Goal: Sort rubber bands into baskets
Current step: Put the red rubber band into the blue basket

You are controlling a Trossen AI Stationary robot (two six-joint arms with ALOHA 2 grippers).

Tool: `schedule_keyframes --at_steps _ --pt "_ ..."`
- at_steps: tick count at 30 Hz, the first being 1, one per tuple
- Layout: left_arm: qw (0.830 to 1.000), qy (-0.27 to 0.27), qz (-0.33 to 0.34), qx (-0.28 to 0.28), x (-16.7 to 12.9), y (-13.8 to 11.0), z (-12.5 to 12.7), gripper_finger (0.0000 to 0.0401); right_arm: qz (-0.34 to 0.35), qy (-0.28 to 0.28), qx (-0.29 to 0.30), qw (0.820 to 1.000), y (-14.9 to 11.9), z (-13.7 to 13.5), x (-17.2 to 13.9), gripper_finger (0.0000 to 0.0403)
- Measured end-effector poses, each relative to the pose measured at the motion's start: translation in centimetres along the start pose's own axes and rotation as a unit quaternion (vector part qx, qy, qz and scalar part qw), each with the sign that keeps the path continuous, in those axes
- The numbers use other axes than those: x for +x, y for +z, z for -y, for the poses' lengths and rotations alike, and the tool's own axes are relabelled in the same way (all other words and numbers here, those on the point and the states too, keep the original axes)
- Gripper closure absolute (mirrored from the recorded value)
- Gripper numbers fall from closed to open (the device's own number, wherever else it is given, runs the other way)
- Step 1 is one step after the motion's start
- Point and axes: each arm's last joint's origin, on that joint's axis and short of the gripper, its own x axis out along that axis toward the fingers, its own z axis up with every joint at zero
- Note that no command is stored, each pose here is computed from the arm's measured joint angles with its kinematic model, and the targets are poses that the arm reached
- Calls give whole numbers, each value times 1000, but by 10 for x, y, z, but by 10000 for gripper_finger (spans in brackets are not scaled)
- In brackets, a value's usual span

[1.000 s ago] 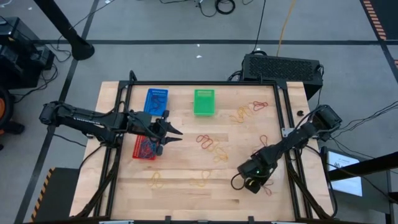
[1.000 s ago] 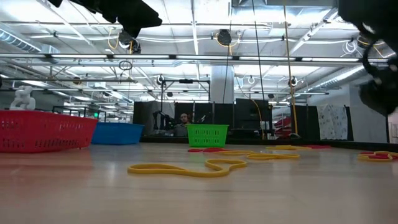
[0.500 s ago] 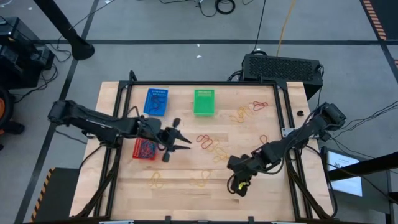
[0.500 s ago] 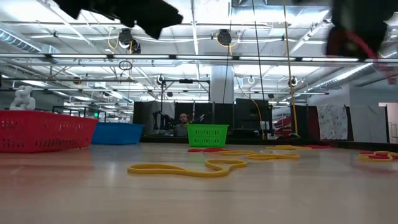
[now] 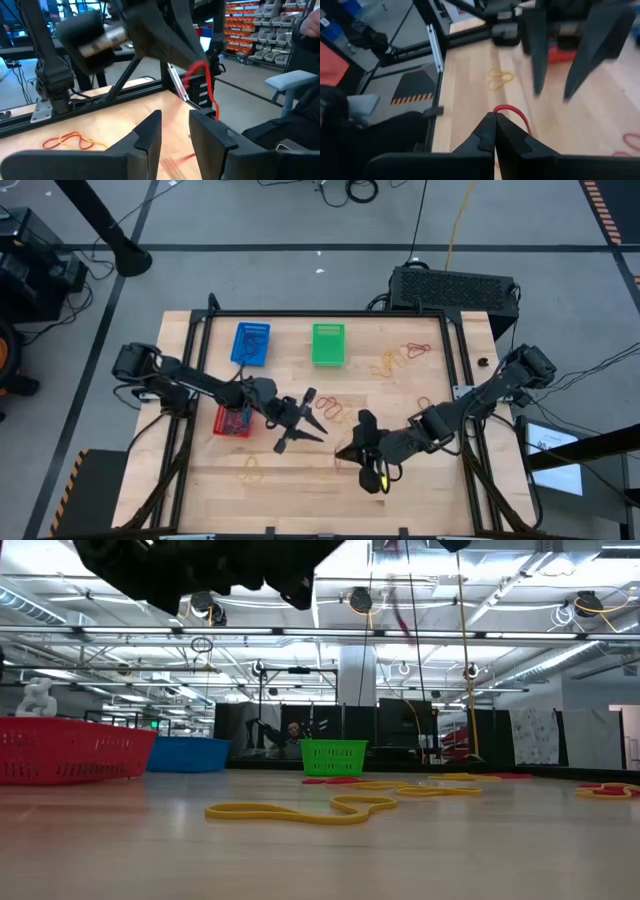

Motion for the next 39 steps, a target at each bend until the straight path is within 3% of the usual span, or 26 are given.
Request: schedule_keyframes --at_steps 22,25,29,39 --pt "1000 1 -8 -16 11 -5 -4 297 21 -26 -14 999 16 22 7 402" --pt "1000 3 -8 -14 10 -5 -5 322 21 -26 -13 999 16 23 7 402" --pt "1000 6 -8 -13 9 -5 -7 388 21 -26 -13 999 16 23 7 402" --pt "1000 9 -10 -16 9 -6 -9 398 17 -28 -32 999 15 23 7 382"
